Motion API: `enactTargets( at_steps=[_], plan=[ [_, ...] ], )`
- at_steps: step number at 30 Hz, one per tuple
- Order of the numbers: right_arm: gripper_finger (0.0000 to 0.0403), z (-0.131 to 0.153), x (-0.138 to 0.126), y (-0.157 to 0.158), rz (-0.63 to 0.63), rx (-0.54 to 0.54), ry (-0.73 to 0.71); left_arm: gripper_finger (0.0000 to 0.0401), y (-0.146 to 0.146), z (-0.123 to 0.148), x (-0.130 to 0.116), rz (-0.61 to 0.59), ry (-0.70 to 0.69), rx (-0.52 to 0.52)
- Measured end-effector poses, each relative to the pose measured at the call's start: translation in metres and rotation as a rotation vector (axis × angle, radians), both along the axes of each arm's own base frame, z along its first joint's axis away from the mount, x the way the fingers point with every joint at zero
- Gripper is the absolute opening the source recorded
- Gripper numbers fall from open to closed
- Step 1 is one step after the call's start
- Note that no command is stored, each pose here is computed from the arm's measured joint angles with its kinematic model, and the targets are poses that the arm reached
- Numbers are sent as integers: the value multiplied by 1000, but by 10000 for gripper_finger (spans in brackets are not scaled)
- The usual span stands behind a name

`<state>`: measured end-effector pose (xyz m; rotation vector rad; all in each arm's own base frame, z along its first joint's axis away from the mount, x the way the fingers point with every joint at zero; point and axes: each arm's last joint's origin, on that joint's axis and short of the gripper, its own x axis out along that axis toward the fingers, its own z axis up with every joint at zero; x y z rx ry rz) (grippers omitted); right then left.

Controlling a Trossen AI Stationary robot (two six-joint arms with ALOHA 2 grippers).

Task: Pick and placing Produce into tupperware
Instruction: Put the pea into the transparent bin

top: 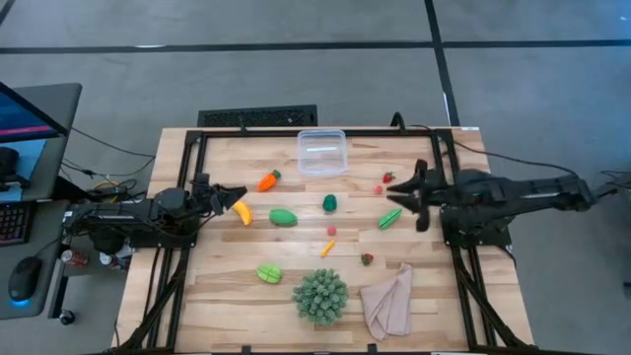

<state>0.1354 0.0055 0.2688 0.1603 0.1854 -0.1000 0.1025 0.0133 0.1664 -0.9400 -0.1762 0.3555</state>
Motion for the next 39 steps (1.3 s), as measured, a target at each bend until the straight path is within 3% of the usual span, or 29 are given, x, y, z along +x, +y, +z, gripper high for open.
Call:
enactTargets(
  at_steps=[6, 13, 18, 26, 33, 39],
  plan=[
    [97, -18, 9, -4, 14, -68, 521, 208, -1, 0, 0, -46, -7, -20],
    [97, -9, 32, -5, 160, -169, 718, 208, -1, -1, 1, -47, 1, -30],
    [97, -15, 40, -14, 13, -243, 864, 208, -1, -1, 1, -47, 2, -31],
    [97, -29, 44, -27, -110, -160, 996, 208, -1, -3, 0, -45, 16, -31],
    [110, -42, 55, -23, 122, -142, 1060, 208, -1, -3, 0, -46, 17, -30],
    [162, -61, 66, -17, 309, -250, 1173, 208, -1, -3, 0, -46, 22, -17]
  ],
)
